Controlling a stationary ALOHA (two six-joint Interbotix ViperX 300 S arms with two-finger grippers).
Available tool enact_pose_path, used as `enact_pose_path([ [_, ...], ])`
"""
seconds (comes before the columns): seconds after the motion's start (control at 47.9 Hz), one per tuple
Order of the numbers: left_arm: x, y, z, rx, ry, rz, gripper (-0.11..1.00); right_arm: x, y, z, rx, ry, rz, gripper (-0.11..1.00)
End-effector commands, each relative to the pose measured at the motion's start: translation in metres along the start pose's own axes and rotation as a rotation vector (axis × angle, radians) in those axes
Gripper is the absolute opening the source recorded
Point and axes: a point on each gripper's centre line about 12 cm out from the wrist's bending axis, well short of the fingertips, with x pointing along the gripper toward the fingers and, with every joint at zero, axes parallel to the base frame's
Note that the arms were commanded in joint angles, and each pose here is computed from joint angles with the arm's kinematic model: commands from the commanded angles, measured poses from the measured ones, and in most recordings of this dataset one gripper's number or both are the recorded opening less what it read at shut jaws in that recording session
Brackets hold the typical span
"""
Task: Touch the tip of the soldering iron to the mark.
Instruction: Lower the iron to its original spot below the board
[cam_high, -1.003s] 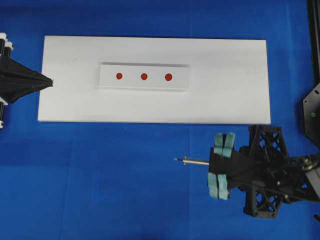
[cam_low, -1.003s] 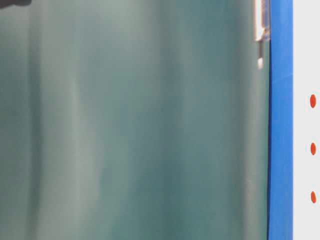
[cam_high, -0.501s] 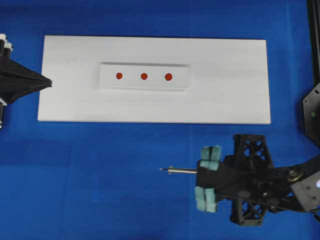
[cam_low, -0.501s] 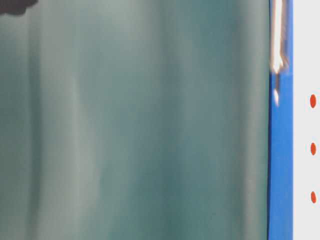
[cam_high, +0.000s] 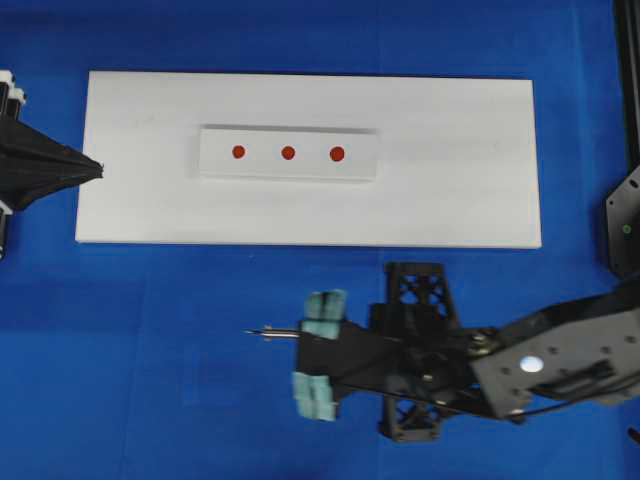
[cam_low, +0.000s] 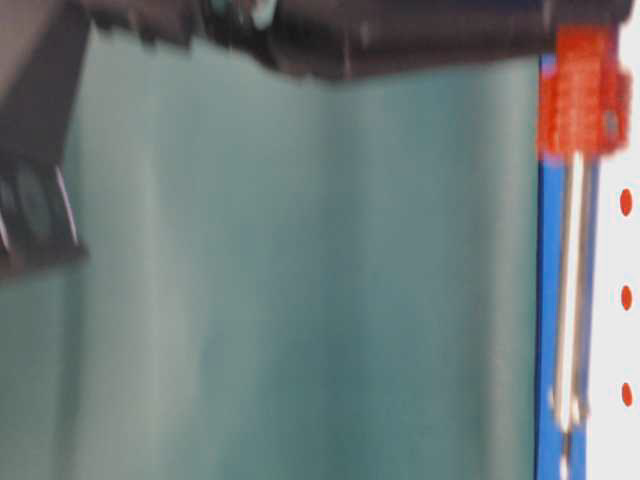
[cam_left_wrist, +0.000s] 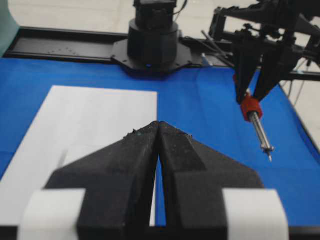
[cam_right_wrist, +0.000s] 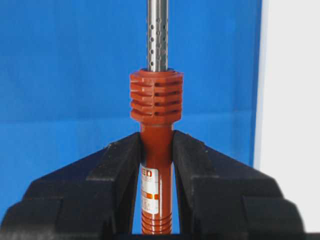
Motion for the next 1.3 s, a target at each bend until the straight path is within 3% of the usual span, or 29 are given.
enact_pose_path([
  [0.0, 0.001, -0.002, 0.004, -0.002, -0.013, -0.010, 0.00, -0.012, 0.000, 0.018, 0.002, -0.053, 0.023, 0.07],
  [0.292, 0.001, -0.004, 0.004, -0.002, -0.011, -0.022, 0.00, -0.002, -0.005, 0.040, -0.031, -0.061, 0.014, 0.07],
  [0.794, 0.001, -0.006, 0.004, -0.001, -0.010, -0.032, 0.00, 0.021, -0.005, 0.035, -0.043, -0.048, 0.012, 0.07],
  [1.274, 0.001, -0.006, 0.002, -0.002, -0.007, -0.031, 0.00, 0.081, -0.004, 0.024, -0.047, -0.075, 0.063, 0.07],
])
